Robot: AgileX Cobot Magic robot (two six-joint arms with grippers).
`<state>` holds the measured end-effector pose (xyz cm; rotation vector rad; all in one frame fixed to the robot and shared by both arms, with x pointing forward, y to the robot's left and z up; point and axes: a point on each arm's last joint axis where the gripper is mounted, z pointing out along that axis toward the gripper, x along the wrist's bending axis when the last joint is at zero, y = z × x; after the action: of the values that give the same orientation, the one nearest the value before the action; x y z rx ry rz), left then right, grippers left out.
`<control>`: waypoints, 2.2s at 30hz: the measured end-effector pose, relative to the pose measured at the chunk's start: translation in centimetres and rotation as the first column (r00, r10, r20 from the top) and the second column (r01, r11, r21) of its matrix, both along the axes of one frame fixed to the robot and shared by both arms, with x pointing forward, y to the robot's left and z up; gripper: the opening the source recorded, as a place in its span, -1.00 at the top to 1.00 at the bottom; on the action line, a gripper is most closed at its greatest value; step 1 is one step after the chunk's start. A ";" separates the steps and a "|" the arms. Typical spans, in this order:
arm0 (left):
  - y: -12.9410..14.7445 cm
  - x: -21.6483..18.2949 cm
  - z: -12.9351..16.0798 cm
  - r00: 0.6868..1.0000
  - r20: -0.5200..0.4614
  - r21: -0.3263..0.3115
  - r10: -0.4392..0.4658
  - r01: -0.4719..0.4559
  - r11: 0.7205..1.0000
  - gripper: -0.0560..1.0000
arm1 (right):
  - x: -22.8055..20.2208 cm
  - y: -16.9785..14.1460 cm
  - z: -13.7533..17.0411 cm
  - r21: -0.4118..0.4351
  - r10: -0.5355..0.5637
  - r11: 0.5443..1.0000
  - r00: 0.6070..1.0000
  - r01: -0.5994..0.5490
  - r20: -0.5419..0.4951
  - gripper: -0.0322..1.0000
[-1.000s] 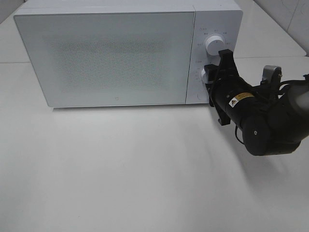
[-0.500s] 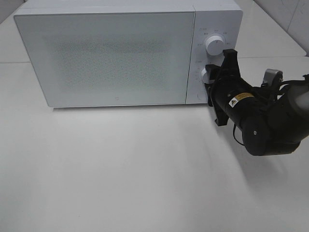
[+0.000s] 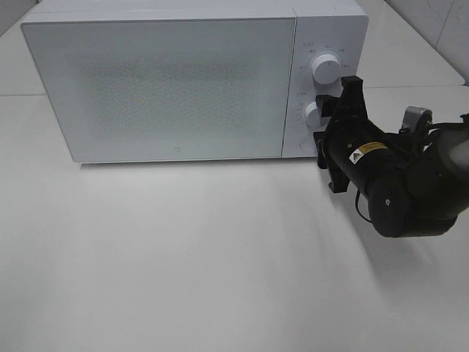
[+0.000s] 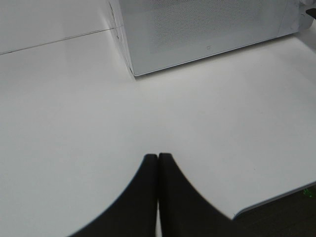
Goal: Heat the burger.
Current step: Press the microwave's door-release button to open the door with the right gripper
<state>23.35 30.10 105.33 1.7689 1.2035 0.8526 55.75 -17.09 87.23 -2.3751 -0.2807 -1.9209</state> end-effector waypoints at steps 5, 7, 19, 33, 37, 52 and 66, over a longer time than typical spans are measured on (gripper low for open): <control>0.0 0.0 0.0 1.000 0.000 0.000 0.000 0.000 1.000 0.89 | -0.1 0.1 -0.1 -0.004 0.011 1.000 1.000 -0.011 -0.002 -0.40; 0.0 0.0 0.0 1.000 0.000 0.000 0.000 0.000 1.000 0.89 | -0.2 0.2 0.1 -0.008 0.030 1.000 1.000 -0.030 0.006 -0.43; 0.0 0.0 0.0 1.000 0.000 0.000 0.000 0.000 1.000 0.89 | -1.6 0.6 0.5 -0.189 0.206 0.962 0.978 -0.196 0.033 -0.45; 0.0 0.0 0.0 1.000 0.000 0.000 0.000 0.000 1.000 0.89 | -2.5 2.1 1.6 -0.697 0.533 0.637 0.841 -0.328 0.091 -0.42; 0.0 0.0 0.0 1.000 0.000 0.000 0.000 0.000 1.000 0.89 | -2.8 2.5 2.9 -0.806 0.613 0.520 0.780 -0.283 0.122 -0.41; 0.0 0.0 0.0 1.000 0.000 0.000 0.000 0.000 1.000 0.89 | -4.6 2.1 6.4 -0.973 0.747 -0.074 0.635 -0.217 -0.198 -0.27; 0.0 0.0 0.0 1.000 0.000 0.000 0.000 0.000 1.000 0.89 | -4.6 -0.3 12.2 -0.844 0.514 -0.265 0.672 -0.467 -0.533 -0.13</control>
<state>23.35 30.10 105.33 1.7689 1.2035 0.8526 51.17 -17.43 99.43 -1.6885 -3.0189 -1.1920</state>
